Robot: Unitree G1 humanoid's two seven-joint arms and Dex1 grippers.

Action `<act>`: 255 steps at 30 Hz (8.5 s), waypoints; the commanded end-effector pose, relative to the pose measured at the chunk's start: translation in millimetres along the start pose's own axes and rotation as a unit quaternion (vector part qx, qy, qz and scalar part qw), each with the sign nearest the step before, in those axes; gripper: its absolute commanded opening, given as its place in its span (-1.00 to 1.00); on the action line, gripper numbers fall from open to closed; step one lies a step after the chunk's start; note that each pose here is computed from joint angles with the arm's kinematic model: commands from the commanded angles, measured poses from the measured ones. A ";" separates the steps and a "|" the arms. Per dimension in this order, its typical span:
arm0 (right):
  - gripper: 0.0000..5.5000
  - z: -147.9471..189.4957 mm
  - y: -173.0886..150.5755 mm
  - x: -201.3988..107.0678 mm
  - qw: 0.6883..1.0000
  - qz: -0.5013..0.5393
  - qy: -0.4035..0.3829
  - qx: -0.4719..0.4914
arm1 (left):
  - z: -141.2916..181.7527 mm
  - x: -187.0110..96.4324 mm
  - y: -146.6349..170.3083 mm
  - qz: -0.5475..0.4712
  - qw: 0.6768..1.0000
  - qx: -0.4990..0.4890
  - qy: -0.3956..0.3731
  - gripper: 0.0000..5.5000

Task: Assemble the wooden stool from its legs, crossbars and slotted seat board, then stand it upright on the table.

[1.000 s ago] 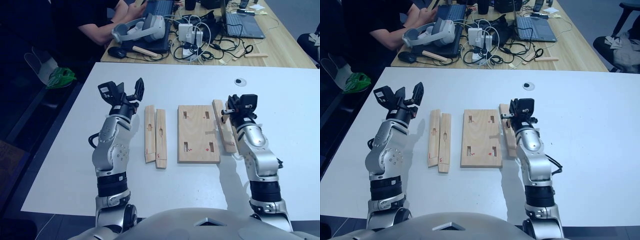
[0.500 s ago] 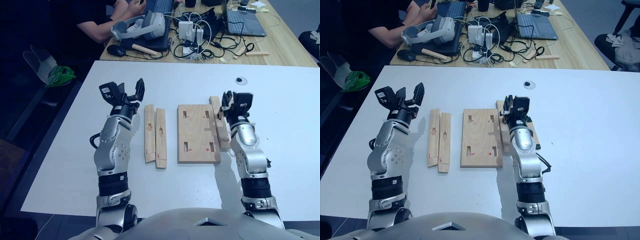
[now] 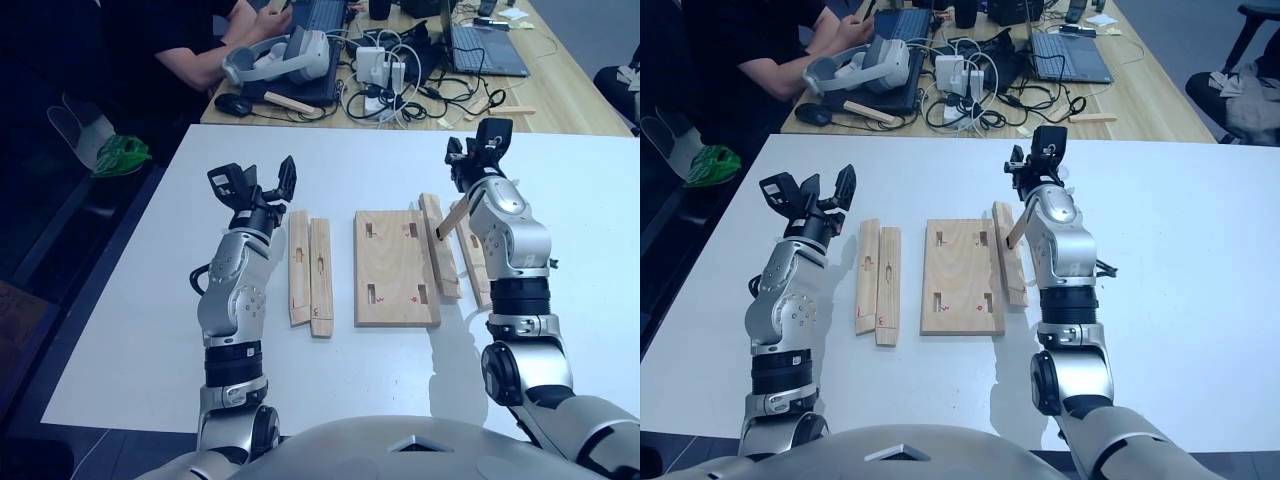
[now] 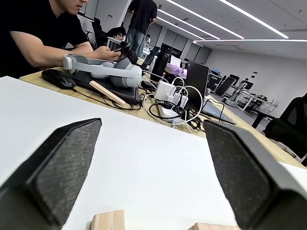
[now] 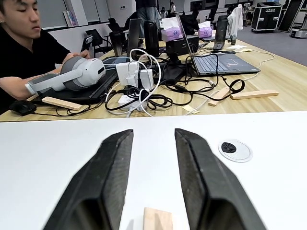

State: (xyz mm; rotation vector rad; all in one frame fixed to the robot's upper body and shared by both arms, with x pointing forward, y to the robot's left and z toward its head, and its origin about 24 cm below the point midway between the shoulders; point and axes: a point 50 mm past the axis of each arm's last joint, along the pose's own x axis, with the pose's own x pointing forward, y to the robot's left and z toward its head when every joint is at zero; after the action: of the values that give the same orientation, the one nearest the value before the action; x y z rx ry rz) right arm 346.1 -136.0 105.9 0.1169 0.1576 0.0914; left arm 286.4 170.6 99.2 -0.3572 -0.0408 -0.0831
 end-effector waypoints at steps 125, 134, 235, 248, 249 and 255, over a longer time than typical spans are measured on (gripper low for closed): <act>-0.62 -42.2 11.0 10.1 0.979 -0.022 0.201 -0.014 | -3.9 9.9 -2.4 0.009 1.000 -0.003 -0.013 0.43; -0.63 -19.7 14.6 2.9 0.987 -0.010 0.108 -0.116 | 1.7 13.0 -7.3 -0.001 1.000 -0.007 -0.018 0.43; -1.00 -84.0 -51.7 -90.6 0.887 0.289 0.164 -0.319 | 77.8 -20.9 -31.0 -0.101 0.976 -0.068 0.181 -0.63; -1.00 -82.4 -53.9 -86.1 0.912 0.270 0.142 -0.276 | 69.2 -35.7 -24.5 -0.053 0.980 0.005 0.193 -0.63; -1.00 -82.5 -53.9 -86.1 0.913 0.268 0.142 -0.273 | 69.1 -36.1 -23.4 -0.050 0.979 0.008 0.196 -0.63; -1.00 -82.3 -53.6 -85.8 0.916 0.267 0.142 -0.264 | 75.1 -32.7 -18.3 -0.016 0.985 -0.013 0.174 -0.63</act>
State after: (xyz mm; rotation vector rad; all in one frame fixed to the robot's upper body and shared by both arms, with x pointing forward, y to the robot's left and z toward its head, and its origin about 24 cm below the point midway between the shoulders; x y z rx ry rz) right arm 251.1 -187.2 29.2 -0.4102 0.3879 0.7063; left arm 249.1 174.1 179.5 -0.3828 0.2719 -0.2612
